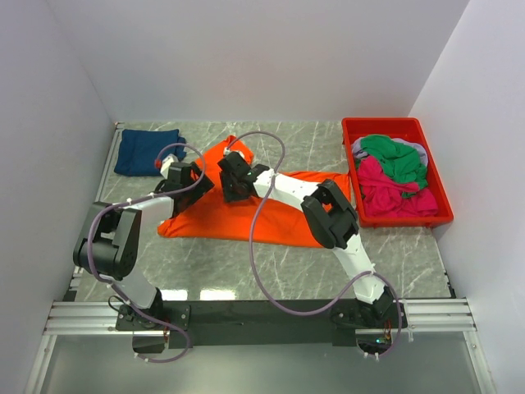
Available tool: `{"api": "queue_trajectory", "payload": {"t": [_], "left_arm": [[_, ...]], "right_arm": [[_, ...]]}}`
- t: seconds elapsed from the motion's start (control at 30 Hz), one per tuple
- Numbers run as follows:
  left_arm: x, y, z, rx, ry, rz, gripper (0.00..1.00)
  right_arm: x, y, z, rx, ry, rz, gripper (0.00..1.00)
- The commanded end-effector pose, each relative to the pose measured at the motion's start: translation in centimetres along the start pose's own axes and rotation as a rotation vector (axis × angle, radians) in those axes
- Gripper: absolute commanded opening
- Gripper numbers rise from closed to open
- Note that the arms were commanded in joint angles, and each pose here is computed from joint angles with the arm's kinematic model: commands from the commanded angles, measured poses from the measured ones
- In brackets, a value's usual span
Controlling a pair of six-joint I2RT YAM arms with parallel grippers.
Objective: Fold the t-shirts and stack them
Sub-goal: Fold the tshirt
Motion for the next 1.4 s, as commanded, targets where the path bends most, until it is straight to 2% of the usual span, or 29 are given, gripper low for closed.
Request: {"api": "queue_trajectory", "payload": {"t": [0.0, 0.27, 0.37, 0.7, 1.1, 1.37], "left_arm": [[-0.7, -0.3, 0.2, 0.035, -0.023, -0.019, 0.99], [-0.6, 0.3, 0.2, 0.039, -0.016, -0.027, 0.99], [-0.6, 0.5, 0.2, 0.038, -0.012, -0.026, 0.99], [-0.5, 1.2, 0.6, 0.032, 0.005, -0.032, 0.99], [-0.8, 2.9, 0.9, 0.011, 0.013, -0.067, 0.99], [-0.5, 3.1, 1.2, 0.007, 0.025, -0.064, 0.99]], "right_arm": [[-1.6, 0.1, 0.6, -0.01, -0.057, 0.035, 0.42], [-1.9, 0.1, 1.6, -0.01, -0.06, 0.051, 0.38], [-2.1, 0.1, 1.7, -0.011, -0.065, 0.056, 0.33], [-2.2, 0.0, 1.6, 0.0, -0.075, 0.071, 0.0], [-3.2, -1.1, -1.5, 0.039, -0.156, 0.093, 0.0], [-3.4, -1.2, -2.1, 0.05, -0.171, 0.094, 0.0]]}}
Point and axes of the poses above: each gripper's point midway between its finger pads, its own z axis out along the fingers, its own y axis along the line the jaws close on, x = y × z, the point moved 9 cm from there along -z, back along the fingers, and after that the axes turned 5 degrees about z, right-handed, at the moved point
